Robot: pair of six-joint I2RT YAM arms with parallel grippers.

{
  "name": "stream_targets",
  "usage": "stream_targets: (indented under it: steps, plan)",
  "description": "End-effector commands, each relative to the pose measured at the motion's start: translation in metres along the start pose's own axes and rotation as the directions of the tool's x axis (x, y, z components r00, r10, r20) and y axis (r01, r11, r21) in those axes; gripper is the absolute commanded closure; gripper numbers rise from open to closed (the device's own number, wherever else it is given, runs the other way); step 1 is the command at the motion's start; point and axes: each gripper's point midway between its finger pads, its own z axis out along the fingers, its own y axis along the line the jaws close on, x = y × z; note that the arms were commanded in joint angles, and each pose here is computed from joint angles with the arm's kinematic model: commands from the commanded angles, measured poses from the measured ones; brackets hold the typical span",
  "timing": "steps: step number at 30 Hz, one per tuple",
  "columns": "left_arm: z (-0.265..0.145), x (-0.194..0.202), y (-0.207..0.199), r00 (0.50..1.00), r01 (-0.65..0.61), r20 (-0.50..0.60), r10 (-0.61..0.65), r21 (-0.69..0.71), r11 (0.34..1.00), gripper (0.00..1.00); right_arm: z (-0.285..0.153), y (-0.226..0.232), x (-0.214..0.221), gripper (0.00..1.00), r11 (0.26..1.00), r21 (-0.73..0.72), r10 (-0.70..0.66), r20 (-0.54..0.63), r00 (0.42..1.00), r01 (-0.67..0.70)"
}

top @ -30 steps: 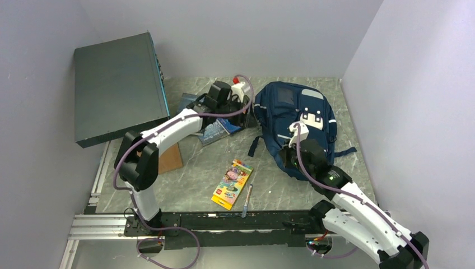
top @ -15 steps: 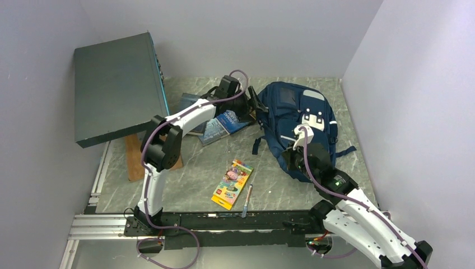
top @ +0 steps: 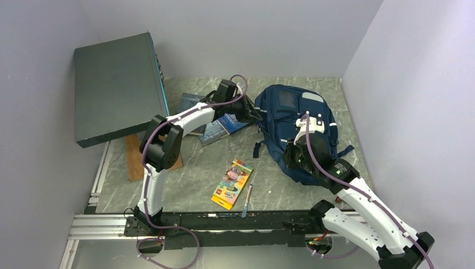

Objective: Pack the student bag
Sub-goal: Unzip the student bag at the center of the board.

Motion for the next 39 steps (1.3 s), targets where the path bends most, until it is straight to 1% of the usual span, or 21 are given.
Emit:
stream_targets:
  steps: [1, 3, 6, 8, 10, 12, 14, 16, 17, 19, 21, 23, 24, 27, 30, 35, 39]
  plan:
    - [-0.047, 0.025, -0.075, 0.989, -0.125, -0.048, 0.14, 0.239, 0.963, 1.0, -0.021, 0.011, -0.018, 0.68, 0.986, 0.002, 0.169, -0.014, 0.985, -0.169]
    - [-0.053, 0.029, -0.076, 0.985, -0.151, -0.038, 0.166, 0.252, 0.956, 1.0, -0.028, 0.017, -0.019, 0.59, 0.979, -0.016, 0.204, -0.033, 0.978, -0.204]
    - [-0.06, 0.036, -0.079, 0.982, -0.165, -0.041, 0.182, 0.268, 0.949, 1.0, -0.038, 0.027, -0.026, 0.5, 0.964, -0.046, 0.261, -0.05, 0.964, -0.263]
    - [-0.065, 0.041, -0.084, 0.982, -0.159, -0.049, 0.181, 0.29, 0.944, 1.0, -0.045, 0.037, -0.038, 0.5, 0.946, -0.099, 0.309, -0.028, 0.951, -0.31]
    - [-0.069, 0.044, -0.088, 0.983, -0.15, -0.056, 0.175, 0.303, 0.941, 1.0, -0.047, 0.058, -0.049, 0.5, 0.913, -0.211, 0.352, -0.024, 0.936, -0.349]
    - [-0.071, 0.049, -0.089, 0.984, -0.135, -0.066, 0.163, 0.311, 0.941, 1.0, -0.043, 0.082, -0.055, 0.52, 0.858, -0.314, 0.408, -0.061, 0.911, -0.406]
    - [-0.072, 0.052, -0.088, 0.987, -0.104, -0.08, 0.136, 0.318, 0.942, 1.0, -0.03, 0.102, -0.056, 0.53, 0.806, -0.373, 0.461, -0.091, 0.883, -0.46]
    - [-0.074, 0.057, -0.087, 0.987, -0.091, -0.095, 0.129, 0.329, 0.94, 1.0, -0.016, 0.113, -0.055, 0.53, 0.789, -0.366, 0.494, -0.099, 0.864, -0.493]
    - [-0.074, 0.059, -0.086, 0.987, -0.085, -0.101, 0.124, 0.326, 0.941, 1.0, -0.013, 0.122, -0.054, 0.52, 0.794, -0.366, 0.486, -0.096, 0.869, -0.485]
    - [-0.075, 0.061, -0.084, 0.987, -0.08, -0.108, 0.121, 0.327, 0.942, 1.0, -0.007, 0.135, -0.061, 0.5, 0.809, -0.365, 0.481, -0.037, 0.876, -0.46]
    - [-0.075, 0.064, -0.085, 0.985, -0.07, -0.125, 0.117, 0.327, 0.942, 1.0, 0.001, 0.138, -0.062, 0.5, 0.834, -0.317, 0.479, 0.01, 0.878, -0.451]
    - [-0.075, 0.065, -0.086, 0.982, -0.067, -0.143, 0.12, 0.325, 0.943, 1.0, 0.014, 0.131, -0.058, 0.5, 0.858, -0.235, 0.476, 0.027, 0.879, -0.457]
    - [-0.075, 0.066, -0.085, 0.982, -0.066, -0.149, 0.118, 0.316, 0.946, 1.0, 0.023, 0.126, -0.052, 0.52, 0.864, -0.171, 0.485, 0.027, 0.874, -0.474]
    - [-0.074, 0.067, -0.082, 0.981, -0.056, -0.159, 0.108, 0.299, 0.952, 1.0, 0.04, 0.112, -0.038, 0.57, 0.897, -0.031, 0.442, 0.057, 0.895, -0.44]
    - [-0.073, 0.069, -0.079, 0.98, -0.03, -0.178, 0.085, 0.289, 0.957, 1.0, 0.049, 0.094, -0.027, 0.58, 0.898, 0.106, 0.413, 0.128, 0.902, -0.427]
    - [-0.071, 0.073, -0.076, 0.978, -0.02, -0.193, 0.075, 0.272, 0.962, 1.0, 0.06, 0.079, -0.029, 0.56, 0.888, 0.218, 0.35, 0.247, 0.903, -0.404]
    - [-0.071, 0.076, -0.076, 0.975, -0.001, -0.214, 0.061, 0.269, 0.963, 1.0, 0.063, 0.067, -0.034, 0.55, 0.866, 0.272, 0.325, 0.334, 0.885, -0.42]
